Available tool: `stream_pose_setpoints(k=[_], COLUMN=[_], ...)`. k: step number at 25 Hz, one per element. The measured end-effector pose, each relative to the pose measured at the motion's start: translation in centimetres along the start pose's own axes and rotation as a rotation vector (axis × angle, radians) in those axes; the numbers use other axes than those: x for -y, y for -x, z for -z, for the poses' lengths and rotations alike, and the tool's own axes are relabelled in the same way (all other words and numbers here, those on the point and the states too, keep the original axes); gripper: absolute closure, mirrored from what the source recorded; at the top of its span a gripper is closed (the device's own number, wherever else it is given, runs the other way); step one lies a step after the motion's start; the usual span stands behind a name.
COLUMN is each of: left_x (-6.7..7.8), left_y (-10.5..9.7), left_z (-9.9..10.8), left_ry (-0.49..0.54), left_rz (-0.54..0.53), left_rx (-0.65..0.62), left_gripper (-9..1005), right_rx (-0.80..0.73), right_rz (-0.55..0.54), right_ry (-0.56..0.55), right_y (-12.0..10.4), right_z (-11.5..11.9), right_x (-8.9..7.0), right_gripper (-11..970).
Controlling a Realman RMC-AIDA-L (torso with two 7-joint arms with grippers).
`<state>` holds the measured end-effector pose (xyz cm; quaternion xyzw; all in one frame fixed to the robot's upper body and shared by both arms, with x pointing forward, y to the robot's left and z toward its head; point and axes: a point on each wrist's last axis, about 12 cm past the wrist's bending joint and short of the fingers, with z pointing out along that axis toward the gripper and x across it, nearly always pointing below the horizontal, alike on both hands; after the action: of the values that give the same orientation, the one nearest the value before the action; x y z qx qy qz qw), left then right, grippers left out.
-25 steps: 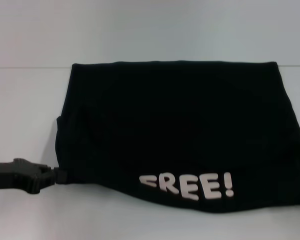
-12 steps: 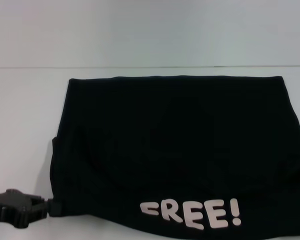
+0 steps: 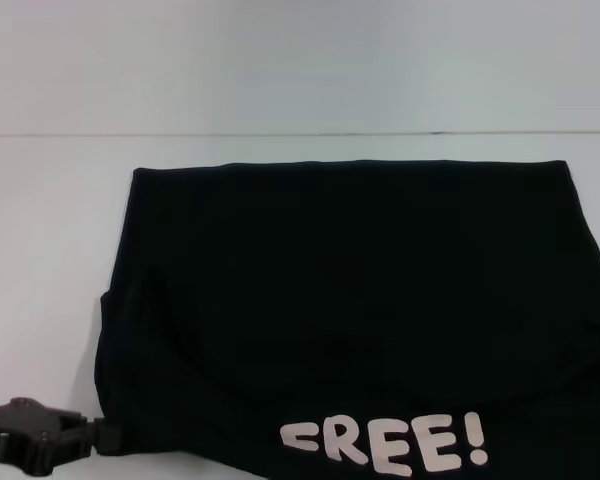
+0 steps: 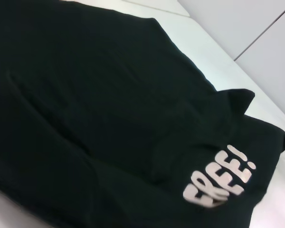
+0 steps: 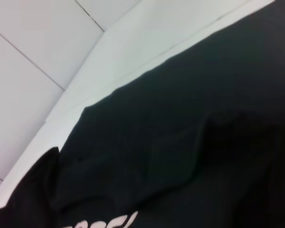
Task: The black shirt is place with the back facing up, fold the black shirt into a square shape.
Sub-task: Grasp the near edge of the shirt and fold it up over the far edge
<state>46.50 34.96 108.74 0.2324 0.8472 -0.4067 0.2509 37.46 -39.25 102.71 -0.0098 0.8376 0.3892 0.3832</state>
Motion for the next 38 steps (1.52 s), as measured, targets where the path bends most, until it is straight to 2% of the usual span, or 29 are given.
stream_pose_setpoints(k=[5,9,12,19,24,29,31,38], left_x=[-1.0,-2.6,-3.2,-4.6,-5.6,-6.6,-6.9,-6.7], left_y=[2.2,5.5,8.0,15.3,18.8,20.3,20.7,21.9], left_z=[-0.9,-2.0,-2.8,-4.5,-6.1,-7.9,-8.5,-9.8], left_ry=[0.02,0.087,0.11,0.256,0.416,0.564,0.631,0.768], left_rz=[-0.011,-0.017,-0.036,-0.055,-0.048,-0.052,-0.067,-0.155], left_rx=[0.018,0.054,0.082,0.185,0.264,0.305,0.313,0.316], left_gripper=[965,964,964,963,962,961,961,960], right_rx=[0.029,0.043,0.051,0.028,0.013,0.027,0.032,0.084], right_rz=[0.034,0.094,0.12,0.156,0.185,0.208,0.211,0.252], right_ry=[0.014,0.01,-0.011,-0.084,-0.185,-0.289,-0.299,-0.357], right_y=[2.4,5.7,8.8,15.8,19.8,22.3,22.6,24.5], right_z=[-1.0,-2.9,-4.6,-9.9,-13.9,-16.6,-17.0,-18.8], right_x=[0.3,0.7,1.2,1.3,0.6,0.1,0.1,-0.8], right_gripper=[917,916,916,919,920,919,919,919])
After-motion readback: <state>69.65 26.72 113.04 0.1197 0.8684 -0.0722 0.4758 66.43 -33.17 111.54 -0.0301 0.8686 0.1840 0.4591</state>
